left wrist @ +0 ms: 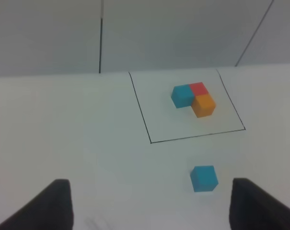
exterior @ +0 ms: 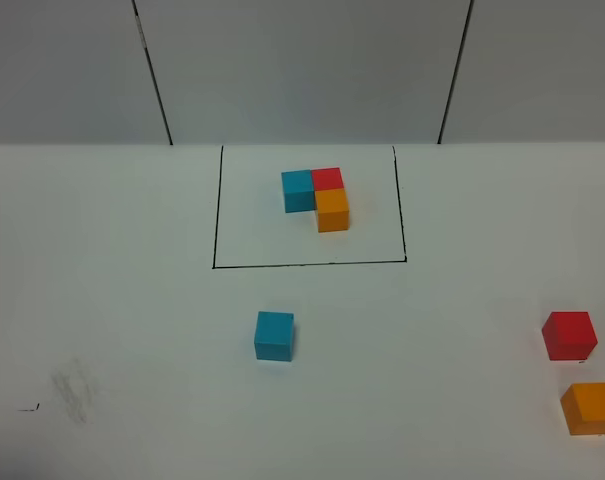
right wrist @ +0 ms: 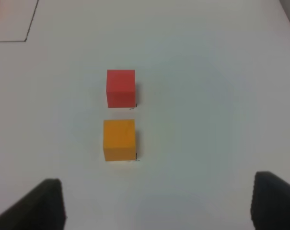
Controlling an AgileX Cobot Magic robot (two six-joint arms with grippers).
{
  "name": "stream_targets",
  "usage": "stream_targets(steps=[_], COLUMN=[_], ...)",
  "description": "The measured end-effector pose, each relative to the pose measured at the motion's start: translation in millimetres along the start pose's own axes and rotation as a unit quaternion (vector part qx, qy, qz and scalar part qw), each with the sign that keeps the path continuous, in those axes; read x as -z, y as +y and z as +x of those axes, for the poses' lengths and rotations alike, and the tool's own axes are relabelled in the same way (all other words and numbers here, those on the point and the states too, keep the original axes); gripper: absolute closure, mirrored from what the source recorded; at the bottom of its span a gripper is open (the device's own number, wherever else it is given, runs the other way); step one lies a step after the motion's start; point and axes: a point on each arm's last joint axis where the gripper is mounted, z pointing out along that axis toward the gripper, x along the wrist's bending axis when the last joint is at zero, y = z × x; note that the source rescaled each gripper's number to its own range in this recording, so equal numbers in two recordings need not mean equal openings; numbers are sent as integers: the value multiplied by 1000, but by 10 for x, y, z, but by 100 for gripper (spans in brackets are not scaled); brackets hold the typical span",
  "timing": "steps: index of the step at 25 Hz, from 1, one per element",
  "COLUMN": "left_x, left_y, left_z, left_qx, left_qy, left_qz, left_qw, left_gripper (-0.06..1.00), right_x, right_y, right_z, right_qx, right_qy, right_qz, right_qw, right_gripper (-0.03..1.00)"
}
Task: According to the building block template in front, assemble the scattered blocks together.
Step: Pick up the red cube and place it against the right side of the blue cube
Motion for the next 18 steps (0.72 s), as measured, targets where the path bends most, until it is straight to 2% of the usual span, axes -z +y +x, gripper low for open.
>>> stream_targets(steps=[9, 13, 16, 18], left_x=[52, 112, 135, 146], left_y=[-578, -916, -1194, -1336], left_z=[181, 229, 240, 235], left_qx=[3, -2, -39, -68], left_qy=[-8, -51, -96, -128], left_qz=[12, 16, 18, 1], left_qw=[1000, 999, 995, 989], left_gripper=[32, 32, 32, 32], right_x=[0, 0, 0, 0], right_y=[0, 0, 0, 0], right_z=[0, 0, 0, 0], right_qx=[0, 0, 0, 0], right_qy=[0, 0, 0, 0], right_qz=[0, 0, 0, 0], right_qw=[1000, 1000, 1000, 1000], right_gripper=[35, 35, 35, 35])
